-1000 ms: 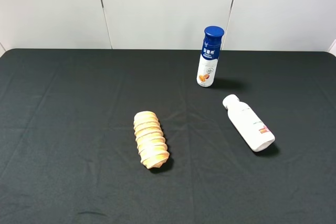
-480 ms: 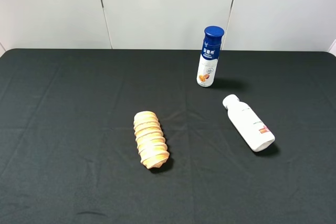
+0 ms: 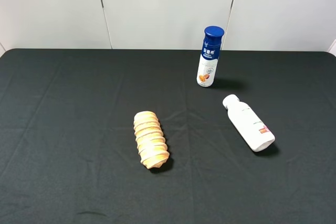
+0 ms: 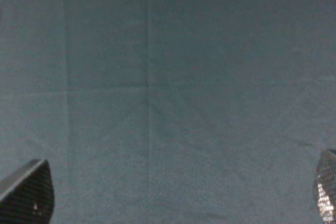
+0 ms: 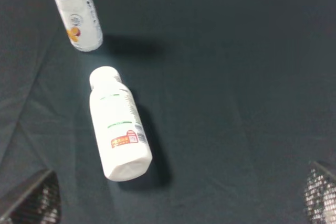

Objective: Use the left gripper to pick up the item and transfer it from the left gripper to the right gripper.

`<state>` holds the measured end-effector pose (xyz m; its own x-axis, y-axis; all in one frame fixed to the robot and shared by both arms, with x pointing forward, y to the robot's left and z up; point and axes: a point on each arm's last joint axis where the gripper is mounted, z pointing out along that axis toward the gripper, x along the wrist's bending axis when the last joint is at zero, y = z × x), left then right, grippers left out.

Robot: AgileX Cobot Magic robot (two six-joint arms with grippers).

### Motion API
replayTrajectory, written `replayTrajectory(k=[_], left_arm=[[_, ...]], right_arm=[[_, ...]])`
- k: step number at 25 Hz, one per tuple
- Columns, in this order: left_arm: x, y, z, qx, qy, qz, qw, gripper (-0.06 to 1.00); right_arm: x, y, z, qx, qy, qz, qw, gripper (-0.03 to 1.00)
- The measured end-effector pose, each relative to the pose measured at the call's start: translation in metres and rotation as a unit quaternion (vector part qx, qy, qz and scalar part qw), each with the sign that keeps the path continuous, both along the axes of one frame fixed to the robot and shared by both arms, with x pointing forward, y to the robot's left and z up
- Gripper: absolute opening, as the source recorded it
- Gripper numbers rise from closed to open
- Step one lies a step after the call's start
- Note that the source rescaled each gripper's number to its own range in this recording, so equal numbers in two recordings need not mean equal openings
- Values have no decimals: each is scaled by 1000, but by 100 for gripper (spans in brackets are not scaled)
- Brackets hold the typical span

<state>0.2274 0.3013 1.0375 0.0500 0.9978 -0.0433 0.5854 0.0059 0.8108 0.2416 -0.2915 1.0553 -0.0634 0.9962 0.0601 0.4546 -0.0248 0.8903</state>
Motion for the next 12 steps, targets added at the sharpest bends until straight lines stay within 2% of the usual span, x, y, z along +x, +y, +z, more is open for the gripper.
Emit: replayTrajectory(k=[4,12], left_arm=[[0,0,0,0,0,0,1000,98],[0,0,0,0,0,0,1000,98]], right_arm=[[-6,0,0,0,-19,0,1000,100],[-6,0,0,0,-21,0,1000,100]])
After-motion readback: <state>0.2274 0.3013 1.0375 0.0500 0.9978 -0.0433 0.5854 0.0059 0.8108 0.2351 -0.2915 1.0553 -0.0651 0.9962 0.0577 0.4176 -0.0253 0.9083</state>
